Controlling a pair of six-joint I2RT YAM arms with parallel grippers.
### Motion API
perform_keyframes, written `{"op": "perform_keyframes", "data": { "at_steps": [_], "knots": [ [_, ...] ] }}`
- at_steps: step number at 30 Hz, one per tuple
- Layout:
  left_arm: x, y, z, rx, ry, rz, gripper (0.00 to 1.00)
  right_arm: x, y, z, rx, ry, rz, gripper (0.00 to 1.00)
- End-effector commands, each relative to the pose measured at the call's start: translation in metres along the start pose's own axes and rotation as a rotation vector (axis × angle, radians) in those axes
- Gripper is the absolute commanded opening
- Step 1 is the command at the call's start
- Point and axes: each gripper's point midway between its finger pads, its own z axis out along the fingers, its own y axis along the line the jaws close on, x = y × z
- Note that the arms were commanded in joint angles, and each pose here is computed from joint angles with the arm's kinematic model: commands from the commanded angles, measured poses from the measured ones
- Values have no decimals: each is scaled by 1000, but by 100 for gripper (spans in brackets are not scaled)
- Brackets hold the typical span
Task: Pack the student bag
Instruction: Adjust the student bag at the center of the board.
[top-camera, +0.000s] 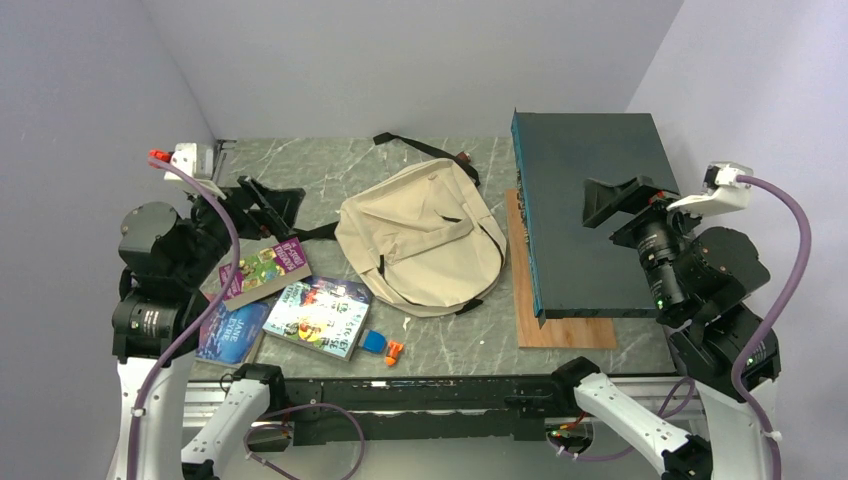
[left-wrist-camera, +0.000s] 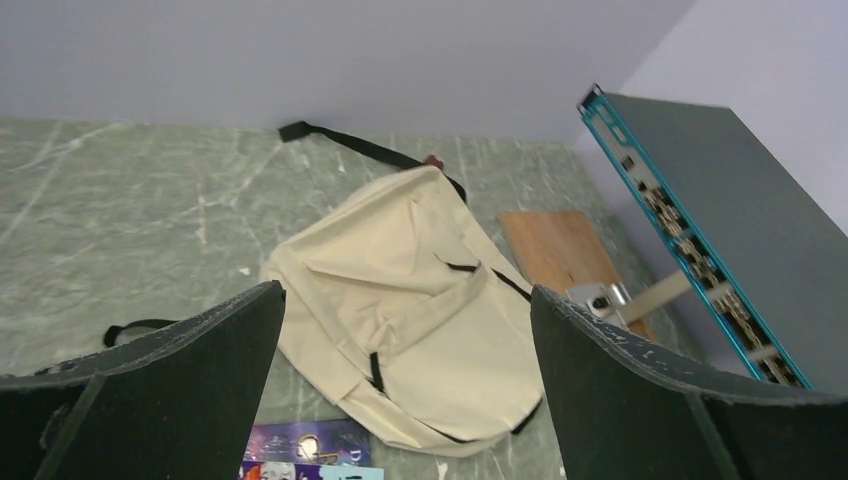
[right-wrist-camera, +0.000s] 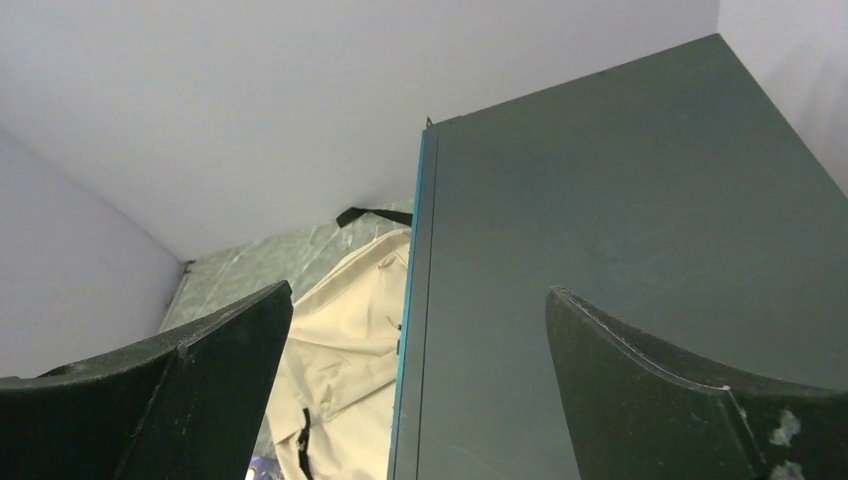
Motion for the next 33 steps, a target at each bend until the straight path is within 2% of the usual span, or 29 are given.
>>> {"op": "perform_keyframes", "data": {
  "at_steps": [1, 8, 10, 14, 19, 23, 28, 33],
  "knots": [
    [36, -13, 13, 138, 128, -23, 99, 1, 5, 1, -34, -5, -19, 100],
    [113, -8, 29, 210, 342, -139, 99, 4, 7, -16, -134, -104, 65, 100],
    [144, -7, 32, 218, 416, -169, 99, 11, 13, -18, -183, -91, 49, 100],
    [223, -24, 32, 231, 615, -191, 99, 33, 37, -13, -296, 26, -17, 100],
    [297, -51, 27, 237, 760, -231, 99, 77, 92, -8, -585, 249, -86, 100],
    [326, -54, 34, 161, 781, -198, 99, 102, 112, -2, -667, 366, -54, 100],
    [355, -45, 45, 67, 812, -181, 98, 127, 136, -3, -682, 427, -52, 100],
    [374, -44, 57, 50, 835, -199, 87, 154, 166, -15, -668, 462, -131, 100]
  ]
}}
